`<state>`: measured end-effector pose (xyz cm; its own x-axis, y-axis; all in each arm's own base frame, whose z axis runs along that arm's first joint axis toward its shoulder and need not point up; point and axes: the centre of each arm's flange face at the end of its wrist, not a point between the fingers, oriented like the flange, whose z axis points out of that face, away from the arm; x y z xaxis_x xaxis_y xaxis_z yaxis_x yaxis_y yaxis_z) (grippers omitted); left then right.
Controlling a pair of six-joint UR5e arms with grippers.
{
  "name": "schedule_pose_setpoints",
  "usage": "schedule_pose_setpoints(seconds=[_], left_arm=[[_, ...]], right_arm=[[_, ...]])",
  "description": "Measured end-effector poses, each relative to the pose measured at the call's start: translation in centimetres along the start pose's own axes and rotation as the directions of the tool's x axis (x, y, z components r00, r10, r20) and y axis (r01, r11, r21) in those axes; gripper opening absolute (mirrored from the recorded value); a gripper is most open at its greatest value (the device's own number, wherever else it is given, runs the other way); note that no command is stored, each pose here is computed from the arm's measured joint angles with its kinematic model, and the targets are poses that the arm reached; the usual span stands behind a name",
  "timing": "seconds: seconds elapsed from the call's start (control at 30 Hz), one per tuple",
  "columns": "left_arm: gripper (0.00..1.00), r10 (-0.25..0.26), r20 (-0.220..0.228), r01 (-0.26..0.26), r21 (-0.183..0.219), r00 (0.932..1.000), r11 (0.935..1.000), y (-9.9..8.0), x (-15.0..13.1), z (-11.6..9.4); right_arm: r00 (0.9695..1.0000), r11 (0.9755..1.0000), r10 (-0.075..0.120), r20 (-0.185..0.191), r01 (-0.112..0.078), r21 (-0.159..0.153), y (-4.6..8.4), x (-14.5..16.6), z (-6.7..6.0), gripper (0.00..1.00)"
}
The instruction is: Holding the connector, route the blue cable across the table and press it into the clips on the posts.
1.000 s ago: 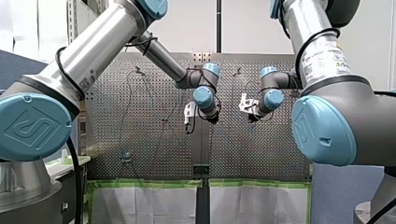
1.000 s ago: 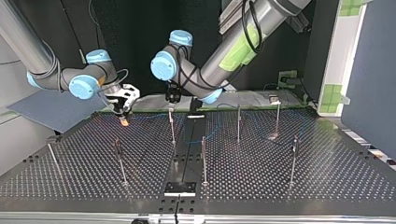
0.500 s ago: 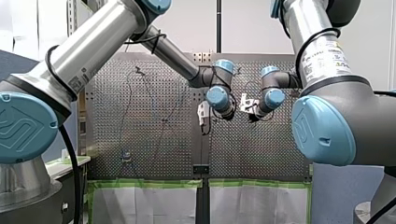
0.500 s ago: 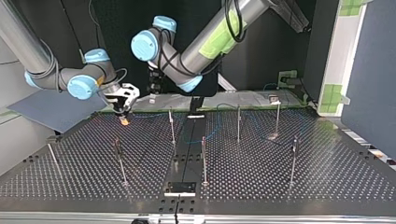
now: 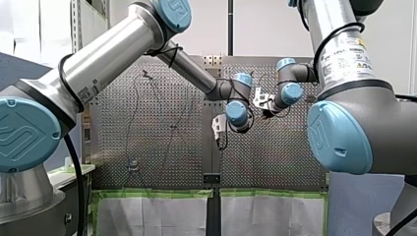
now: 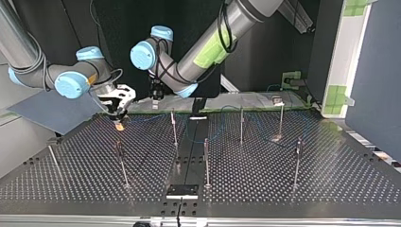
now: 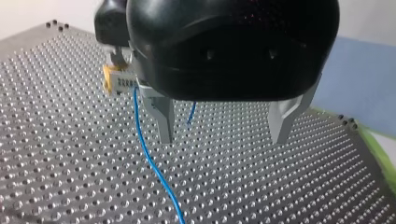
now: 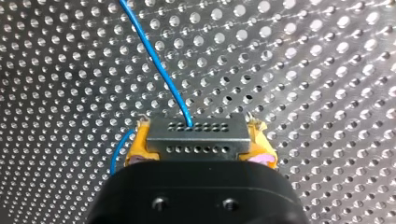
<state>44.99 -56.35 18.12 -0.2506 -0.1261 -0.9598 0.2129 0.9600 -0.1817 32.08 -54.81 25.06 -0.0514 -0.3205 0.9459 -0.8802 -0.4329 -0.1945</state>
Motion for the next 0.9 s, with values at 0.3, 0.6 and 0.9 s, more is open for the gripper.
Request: schedule_pose_setpoints(seconds=[0.3,0.6,0.9], left_arm=[[1.00,-0.043,0.052,0.045,-0.024,0.9977,0.9987,-0.1,0.2,3.1],[1.00,-0.094,0.133,0.101,-0.049,0.9867,0.9936,-0.6,-2.5,4.4],[1.00,-0.092,0.105,0.096,-0.028,0.9902,0.9950,-0.5,-1.2,5.9]], right_arm=[[1.0000,0.9999,0.002,0.001,-0.002,0.015,-0.1,0.1,-0.1,0.00],[1.0000,0.9998,0.006,0.001,-0.006,0.017,-0.1,0.0,-0.1,0.00],[1.0000,0.9995,0.007,0.003,-0.008,0.031,-0.3,0.0,-0.1,0.00]])
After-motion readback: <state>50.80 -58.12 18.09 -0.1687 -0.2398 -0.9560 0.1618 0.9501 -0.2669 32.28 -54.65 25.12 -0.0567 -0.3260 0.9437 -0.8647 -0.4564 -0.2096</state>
